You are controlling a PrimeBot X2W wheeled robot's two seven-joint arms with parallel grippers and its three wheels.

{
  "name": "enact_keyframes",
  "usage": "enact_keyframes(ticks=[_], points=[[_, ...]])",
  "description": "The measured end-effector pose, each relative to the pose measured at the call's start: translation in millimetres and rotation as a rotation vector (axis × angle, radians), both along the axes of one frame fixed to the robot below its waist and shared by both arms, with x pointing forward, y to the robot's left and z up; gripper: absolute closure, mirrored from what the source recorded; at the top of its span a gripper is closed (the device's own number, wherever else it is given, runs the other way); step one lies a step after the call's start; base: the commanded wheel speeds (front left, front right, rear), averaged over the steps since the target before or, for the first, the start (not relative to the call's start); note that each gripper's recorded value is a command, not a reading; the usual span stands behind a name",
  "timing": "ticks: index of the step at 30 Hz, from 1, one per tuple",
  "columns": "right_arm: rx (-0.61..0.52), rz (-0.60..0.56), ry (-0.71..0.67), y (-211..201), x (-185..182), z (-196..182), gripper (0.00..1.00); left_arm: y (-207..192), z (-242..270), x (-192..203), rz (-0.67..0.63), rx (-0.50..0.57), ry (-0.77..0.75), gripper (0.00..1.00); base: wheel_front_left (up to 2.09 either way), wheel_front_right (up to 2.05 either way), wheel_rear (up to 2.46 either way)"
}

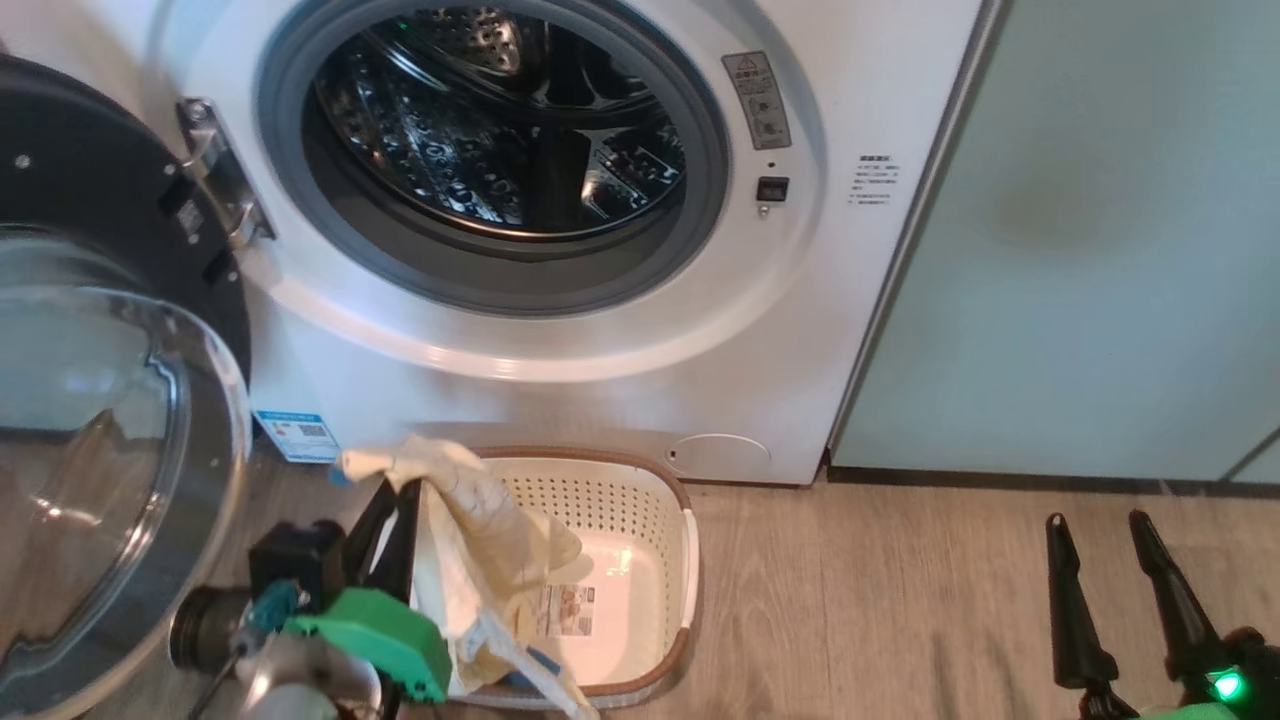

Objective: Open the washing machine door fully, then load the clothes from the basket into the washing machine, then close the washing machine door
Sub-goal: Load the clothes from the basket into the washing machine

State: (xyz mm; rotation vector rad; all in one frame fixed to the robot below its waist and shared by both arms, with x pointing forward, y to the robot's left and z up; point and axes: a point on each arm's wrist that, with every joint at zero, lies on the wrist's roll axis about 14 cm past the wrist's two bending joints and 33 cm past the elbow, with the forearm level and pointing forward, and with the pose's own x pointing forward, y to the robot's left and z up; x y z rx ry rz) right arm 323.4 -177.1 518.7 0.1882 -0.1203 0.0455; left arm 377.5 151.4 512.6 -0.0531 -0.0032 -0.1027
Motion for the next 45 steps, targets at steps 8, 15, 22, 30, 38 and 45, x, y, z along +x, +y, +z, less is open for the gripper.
enact_keyframes(ticks=[8, 15, 22, 30, 38, 45], points=[[0.026, -0.033, 0.031, -7, -5, -9, 0.0, -20, -1, 36, -0.068, 0.002, 0.006, 1.0, 0.0, 0.0, 0.0], [0.036, -0.08, 0.041, -21, 4, -10, 0.0, -36, -8, 82, -0.109, -0.017, 0.031, 1.0, 0.0, 0.0, 0.0], [0.037, -0.12, 0.068, -34, 22, -19, 0.0, -55, -16, 143, -0.164, -0.036, 0.055, 1.0, 0.0, 0.0, 0.0], [0.057, -0.121, 0.101, -37, 54, -34, 0.0, -59, -36, 220, -0.185, -0.038, 0.119, 1.0, 0.0, 0.0, 0.0], [0.097, -0.122, 0.161, -38, 80, -61, 0.0, -65, -61, 286, -0.219, -0.008, 0.19, 1.0, 0.0, 0.0, 0.0], [0.122, -0.133, 0.205, -40, 85, -78, 0.0, -67, -94, 316, -0.228, 0.012, 0.279, 1.0, 0.0, 0.0, 0.0]])
